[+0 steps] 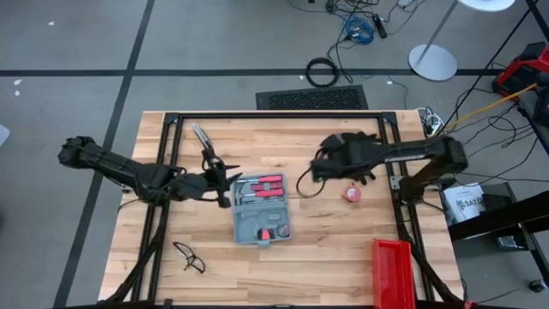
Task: Prefit tool cases
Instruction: Put the pink plier into the gray prefit tool case
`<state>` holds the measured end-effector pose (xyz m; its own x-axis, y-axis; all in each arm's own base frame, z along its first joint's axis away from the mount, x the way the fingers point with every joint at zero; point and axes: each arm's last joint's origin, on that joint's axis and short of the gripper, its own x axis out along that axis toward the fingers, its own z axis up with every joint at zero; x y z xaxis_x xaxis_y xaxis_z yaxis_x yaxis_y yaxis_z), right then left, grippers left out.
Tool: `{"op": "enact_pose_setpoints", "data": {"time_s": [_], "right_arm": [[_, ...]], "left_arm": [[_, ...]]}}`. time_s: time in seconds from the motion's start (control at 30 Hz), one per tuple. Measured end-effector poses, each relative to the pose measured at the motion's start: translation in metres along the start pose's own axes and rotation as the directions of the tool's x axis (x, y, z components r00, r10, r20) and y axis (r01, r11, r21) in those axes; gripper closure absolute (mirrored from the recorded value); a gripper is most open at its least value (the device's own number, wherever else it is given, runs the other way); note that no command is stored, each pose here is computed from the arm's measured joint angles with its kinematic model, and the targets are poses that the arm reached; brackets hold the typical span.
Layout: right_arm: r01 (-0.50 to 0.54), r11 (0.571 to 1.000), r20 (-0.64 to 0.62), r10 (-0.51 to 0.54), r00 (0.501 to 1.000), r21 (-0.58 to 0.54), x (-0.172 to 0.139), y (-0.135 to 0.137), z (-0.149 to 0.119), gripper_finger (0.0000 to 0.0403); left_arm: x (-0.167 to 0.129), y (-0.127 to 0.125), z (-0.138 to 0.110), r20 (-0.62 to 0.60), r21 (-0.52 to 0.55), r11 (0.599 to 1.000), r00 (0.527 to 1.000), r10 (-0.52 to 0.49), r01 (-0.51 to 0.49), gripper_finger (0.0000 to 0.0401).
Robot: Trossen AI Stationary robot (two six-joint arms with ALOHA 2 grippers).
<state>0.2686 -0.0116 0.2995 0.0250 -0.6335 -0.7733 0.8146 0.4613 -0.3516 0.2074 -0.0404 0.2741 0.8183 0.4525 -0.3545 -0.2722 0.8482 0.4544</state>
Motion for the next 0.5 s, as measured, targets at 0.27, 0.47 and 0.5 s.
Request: {"op": "enact_pose_setpoints", "data": {"time_s": [0.27,0.47,0.5], "right_arm": [[-0.158,0.976,-0.052,0.167,0.985,0.151,0.09,0.0,-0.007,0.0325],[-0.111,0.944,-0.209,0.182,0.961,0.309,0.127,-0.01,-0.005,0.0291],[-0.104,0.942,-0.23,0.184,0.956,0.319,0.131,-0.01,-0.005,0.0289]], "left_arm": [[0.011,0.014,-0.002,-0.028,-0.04,0.997,0.997,0.072,-0.073,0.029],[0.014,0.017,-0.003,-0.032,-0.048,0.997,0.998,0.054,-0.056,0.029],[0.014,0.017,-0.003,-0.033,-0.047,0.997,0.998,0.052,-0.053,0.029]]}}
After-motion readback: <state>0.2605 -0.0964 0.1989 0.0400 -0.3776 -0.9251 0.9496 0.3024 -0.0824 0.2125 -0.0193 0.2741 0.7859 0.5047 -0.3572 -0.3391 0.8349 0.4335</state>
